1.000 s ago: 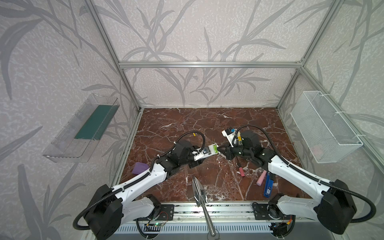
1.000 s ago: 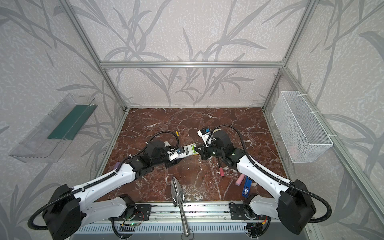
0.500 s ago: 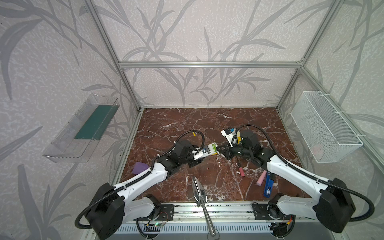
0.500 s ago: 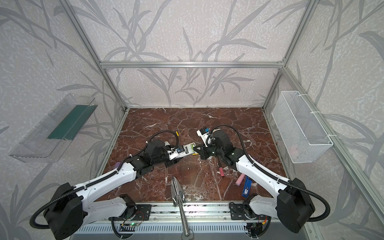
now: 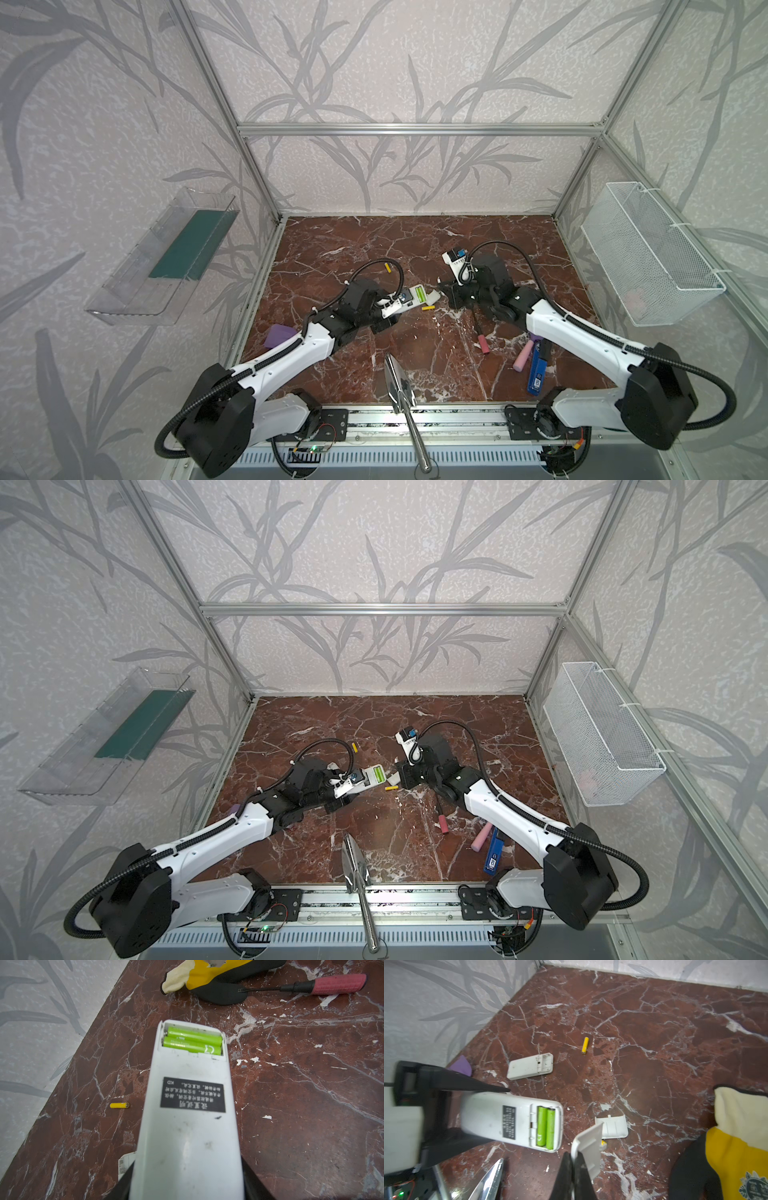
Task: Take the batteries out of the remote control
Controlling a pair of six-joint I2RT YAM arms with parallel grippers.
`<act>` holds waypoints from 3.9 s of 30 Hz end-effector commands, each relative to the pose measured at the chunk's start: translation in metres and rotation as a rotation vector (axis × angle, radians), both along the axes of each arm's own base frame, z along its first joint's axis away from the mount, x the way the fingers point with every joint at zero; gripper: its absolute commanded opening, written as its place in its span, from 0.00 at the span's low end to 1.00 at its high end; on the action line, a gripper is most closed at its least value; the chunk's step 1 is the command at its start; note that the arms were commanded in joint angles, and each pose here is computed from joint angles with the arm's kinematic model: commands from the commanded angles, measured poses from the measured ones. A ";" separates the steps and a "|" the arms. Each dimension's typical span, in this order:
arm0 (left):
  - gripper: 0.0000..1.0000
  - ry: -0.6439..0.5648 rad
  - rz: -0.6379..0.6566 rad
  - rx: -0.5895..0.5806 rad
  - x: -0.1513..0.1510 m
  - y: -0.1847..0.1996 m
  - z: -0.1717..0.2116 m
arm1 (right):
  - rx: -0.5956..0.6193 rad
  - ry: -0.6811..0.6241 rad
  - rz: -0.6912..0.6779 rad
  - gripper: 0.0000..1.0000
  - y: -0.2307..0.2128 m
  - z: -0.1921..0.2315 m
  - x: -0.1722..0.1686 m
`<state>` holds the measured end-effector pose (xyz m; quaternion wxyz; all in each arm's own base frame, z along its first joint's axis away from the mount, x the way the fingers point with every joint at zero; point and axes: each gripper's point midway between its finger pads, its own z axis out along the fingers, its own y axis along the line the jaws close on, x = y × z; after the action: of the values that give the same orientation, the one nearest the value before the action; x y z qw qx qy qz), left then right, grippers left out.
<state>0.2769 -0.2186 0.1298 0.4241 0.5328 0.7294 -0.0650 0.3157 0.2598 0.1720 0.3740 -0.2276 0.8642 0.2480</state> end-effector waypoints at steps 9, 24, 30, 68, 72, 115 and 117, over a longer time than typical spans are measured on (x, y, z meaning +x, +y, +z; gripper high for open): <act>0.28 0.048 -0.092 0.030 -0.016 -0.006 -0.015 | -0.230 0.044 -0.217 0.00 -0.031 -0.067 0.063; 0.28 0.122 -0.221 0.058 -0.036 -0.026 -0.031 | -0.315 0.142 -0.259 0.00 -0.028 -0.126 0.085; 0.28 0.118 -0.252 0.062 -0.039 -0.033 -0.033 | -0.316 0.158 -0.255 0.04 -0.026 -0.137 0.087; 0.27 0.157 -0.340 0.153 -0.045 -0.046 -0.048 | -0.151 0.037 -0.298 0.66 -0.074 -0.036 0.019; 0.27 0.174 -0.351 0.183 -0.046 -0.047 -0.052 | -0.151 0.054 -0.289 0.66 -0.081 -0.038 0.002; 0.40 0.446 -0.360 0.535 -0.038 -0.026 -0.119 | -0.206 0.115 -0.128 0.63 -0.055 -0.079 -0.045; 0.42 0.448 -0.351 0.539 -0.037 -0.026 -0.118 | -0.208 0.109 -0.123 0.63 -0.055 -0.077 -0.046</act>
<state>0.2434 -0.2549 0.0176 0.1125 0.7114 0.6899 -0.0729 0.2685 0.2078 0.0878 0.2997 -0.2041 0.9203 0.1473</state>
